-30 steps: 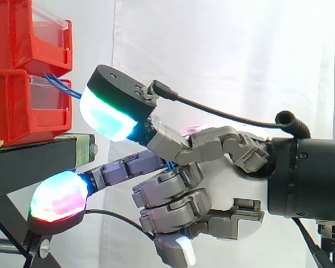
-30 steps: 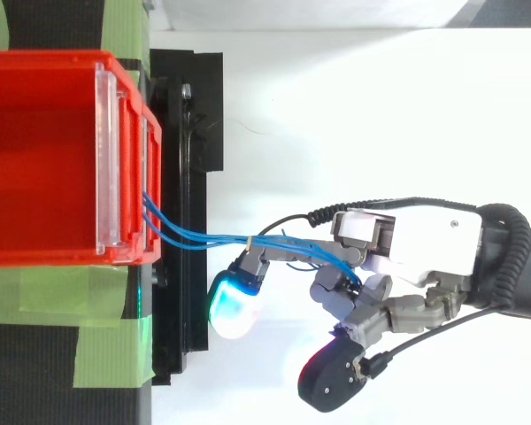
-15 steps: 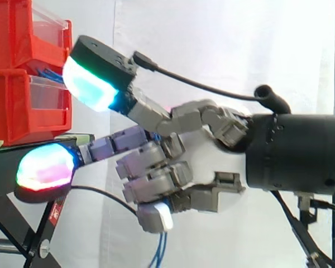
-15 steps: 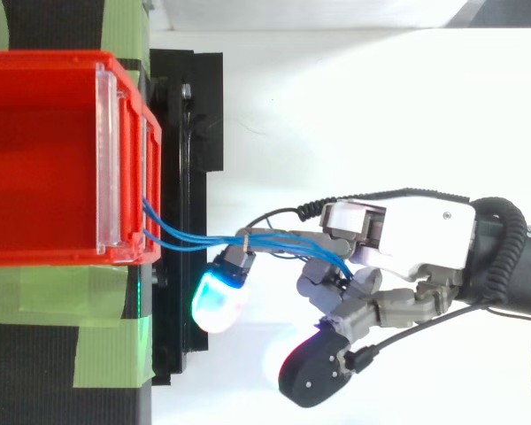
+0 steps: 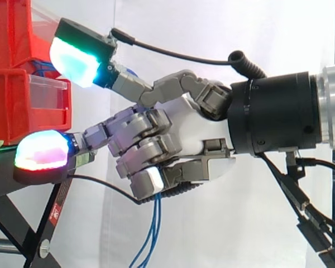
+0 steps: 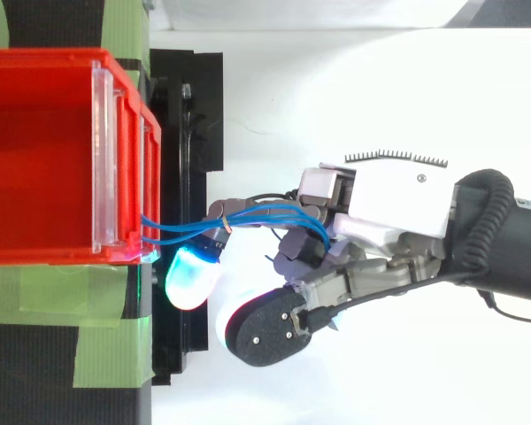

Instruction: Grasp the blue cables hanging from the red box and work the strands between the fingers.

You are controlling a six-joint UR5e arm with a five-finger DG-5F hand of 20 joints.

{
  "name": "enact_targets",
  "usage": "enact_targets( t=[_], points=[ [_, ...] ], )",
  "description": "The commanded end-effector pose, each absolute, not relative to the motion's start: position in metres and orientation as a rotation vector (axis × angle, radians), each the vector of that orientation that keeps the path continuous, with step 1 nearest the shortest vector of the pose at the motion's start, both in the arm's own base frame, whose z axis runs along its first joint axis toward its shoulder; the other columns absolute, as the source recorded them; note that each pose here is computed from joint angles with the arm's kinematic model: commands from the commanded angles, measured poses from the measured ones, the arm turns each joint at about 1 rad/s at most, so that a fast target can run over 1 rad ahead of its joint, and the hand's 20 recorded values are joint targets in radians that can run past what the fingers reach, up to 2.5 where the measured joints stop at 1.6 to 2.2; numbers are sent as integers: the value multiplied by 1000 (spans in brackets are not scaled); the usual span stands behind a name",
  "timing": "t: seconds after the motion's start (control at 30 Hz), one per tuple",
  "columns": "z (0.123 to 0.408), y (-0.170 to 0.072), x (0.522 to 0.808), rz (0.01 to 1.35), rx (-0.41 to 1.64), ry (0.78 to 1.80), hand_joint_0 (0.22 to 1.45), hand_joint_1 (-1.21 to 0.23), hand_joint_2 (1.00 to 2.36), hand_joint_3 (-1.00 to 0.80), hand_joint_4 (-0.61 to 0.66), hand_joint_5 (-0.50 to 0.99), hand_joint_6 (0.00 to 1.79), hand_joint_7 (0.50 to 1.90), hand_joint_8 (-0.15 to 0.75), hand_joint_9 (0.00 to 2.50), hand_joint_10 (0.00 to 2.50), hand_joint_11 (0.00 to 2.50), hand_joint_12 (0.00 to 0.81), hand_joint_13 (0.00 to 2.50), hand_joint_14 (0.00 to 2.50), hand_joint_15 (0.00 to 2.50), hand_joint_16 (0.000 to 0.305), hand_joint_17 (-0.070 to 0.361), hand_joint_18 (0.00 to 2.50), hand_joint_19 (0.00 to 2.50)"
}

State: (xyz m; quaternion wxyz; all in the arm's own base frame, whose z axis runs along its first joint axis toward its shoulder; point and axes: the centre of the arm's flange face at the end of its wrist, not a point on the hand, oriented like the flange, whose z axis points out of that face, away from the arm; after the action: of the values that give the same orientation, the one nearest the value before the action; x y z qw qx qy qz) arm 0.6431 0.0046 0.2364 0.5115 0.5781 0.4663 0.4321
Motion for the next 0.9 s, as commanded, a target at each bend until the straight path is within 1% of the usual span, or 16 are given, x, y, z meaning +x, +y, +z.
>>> enact_targets(
  t=[0.0,0.03,0.13,0.27,0.4,0.67,0.7,0.73,0.77,0.8,0.83,0.87],
  points=[
    [247,3,641,1035,1382,1121,778,-560,1001,-980,235,92,10,1234,545,1326,2500,2500,672,1690,2500,1934,201,151,1950,713],
    [253,2,640,1038,1375,1118,777,-561,1001,-978,237,92,10,1234,545,1326,2500,2500,672,1690,2500,1934,201,151,1950,713],
    [258,2,639,1031,1368,1120,778,-560,1000,-981,233,90,12,1231,545,1326,2500,2500,672,1690,2500,1934,201,151,1950,713],
    [255,-5,637,1027,1371,1113,777,-561,1001,-977,227,84,15,1227,545,1326,2500,2500,672,1690,2500,1934,201,151,1950,713],
    [258,-10,637,1029,1370,1103,777,-561,1000,-979,229,82,22,1226,545,1326,2500,2500,672,1690,2500,1934,201,151,1950,713],
    [279,-20,628,1013,1371,1098,776,-562,1001,-984,218,62,47,1212,545,1326,2500,2500,672,1690,2500,1934,201,151,1950,713],
    [278,-22,625,1001,1376,1105,777,-562,1000,-982,220,60,51,1209,545,1326,2500,2500,672,1690,2500,1934,201,151,1950,713],
    [278,-25,615,993,1378,1109,776,-563,1001,-984,215,57,53,1211,545,1326,2500,2500,672,1690,2500,1934,201,151,1950,713],
    [278,-25,615,993,1378,1109,776,-563,1000,-983,214,55,58,1206,545,1326,2500,2500,672,1690,2500,1934,201,151,1950,713],
    [269,-25,605,984,1376,1113,776,-563,1000,-983,214,53,59,1206,545,1326,2500,2500,672,1690,2500,1934,201,151,1950,713],
    [271,-29,595,990,1359,1067,777,-562,1000,-988,214,52,58,1206,545,1326,2500,2500,672,1690,2500,1934,201,151,1950,713],
    [270,-29,591,993,1351,1047,776,-562,1000,-987,215,52,59,1205,545,1326,2500,2500,672,1690,2500,1934,201,151,1950,713]
  ],
)
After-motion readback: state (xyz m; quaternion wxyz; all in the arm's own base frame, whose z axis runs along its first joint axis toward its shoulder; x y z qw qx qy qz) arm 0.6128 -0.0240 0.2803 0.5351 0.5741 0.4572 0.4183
